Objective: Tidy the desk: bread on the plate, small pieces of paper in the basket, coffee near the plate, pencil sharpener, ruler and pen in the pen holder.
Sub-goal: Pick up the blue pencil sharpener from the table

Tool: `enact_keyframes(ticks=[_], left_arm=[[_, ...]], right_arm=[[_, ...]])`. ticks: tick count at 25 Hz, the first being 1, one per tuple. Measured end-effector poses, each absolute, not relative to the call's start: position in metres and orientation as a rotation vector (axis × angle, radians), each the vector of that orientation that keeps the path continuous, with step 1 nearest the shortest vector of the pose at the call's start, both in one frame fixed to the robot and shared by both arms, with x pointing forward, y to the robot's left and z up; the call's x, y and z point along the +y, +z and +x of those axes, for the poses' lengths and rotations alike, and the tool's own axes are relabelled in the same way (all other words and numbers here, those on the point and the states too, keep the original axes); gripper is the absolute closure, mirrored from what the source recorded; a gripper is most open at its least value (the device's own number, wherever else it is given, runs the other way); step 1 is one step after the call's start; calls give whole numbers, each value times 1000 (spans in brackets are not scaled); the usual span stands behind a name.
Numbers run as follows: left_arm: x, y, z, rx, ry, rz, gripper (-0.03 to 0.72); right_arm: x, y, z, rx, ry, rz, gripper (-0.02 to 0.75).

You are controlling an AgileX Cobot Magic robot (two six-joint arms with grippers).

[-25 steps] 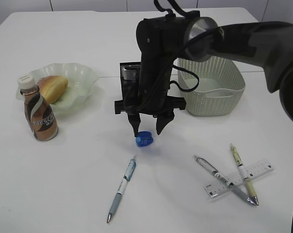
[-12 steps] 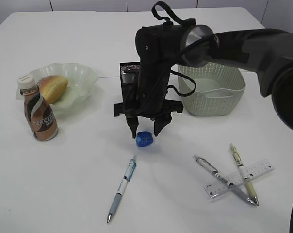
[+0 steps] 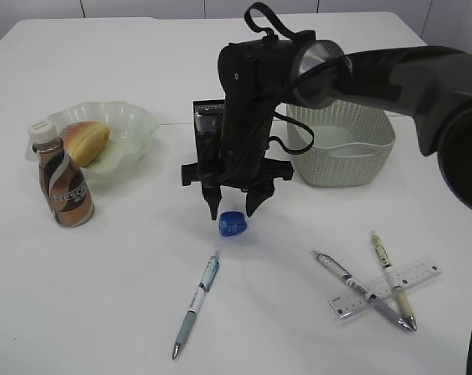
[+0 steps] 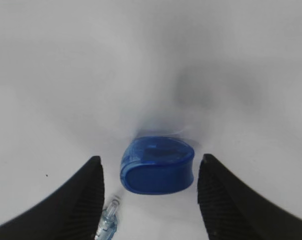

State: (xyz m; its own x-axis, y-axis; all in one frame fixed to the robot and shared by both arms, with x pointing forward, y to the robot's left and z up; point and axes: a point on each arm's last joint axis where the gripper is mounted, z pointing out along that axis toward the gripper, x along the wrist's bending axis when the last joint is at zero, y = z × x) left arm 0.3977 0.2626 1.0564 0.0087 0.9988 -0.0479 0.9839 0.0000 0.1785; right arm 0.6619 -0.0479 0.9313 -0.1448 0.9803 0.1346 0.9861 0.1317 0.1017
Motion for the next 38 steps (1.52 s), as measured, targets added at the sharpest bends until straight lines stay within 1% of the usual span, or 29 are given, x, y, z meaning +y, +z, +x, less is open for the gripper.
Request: enact_keyframes(ticks=[17, 24, 38], left_arm=[[263, 1056, 398, 2101, 146, 2113, 272], [263, 1056, 398, 2101, 146, 2113, 272], [265, 1056, 398, 2102, 171, 2125, 272]], right_arm=[[-48, 931, 664, -2349, -278, -2044, 297], [-49, 917, 662, -2334, -195, -2041, 297], [-49, 917, 663, -2335, -206, -2043, 298]])
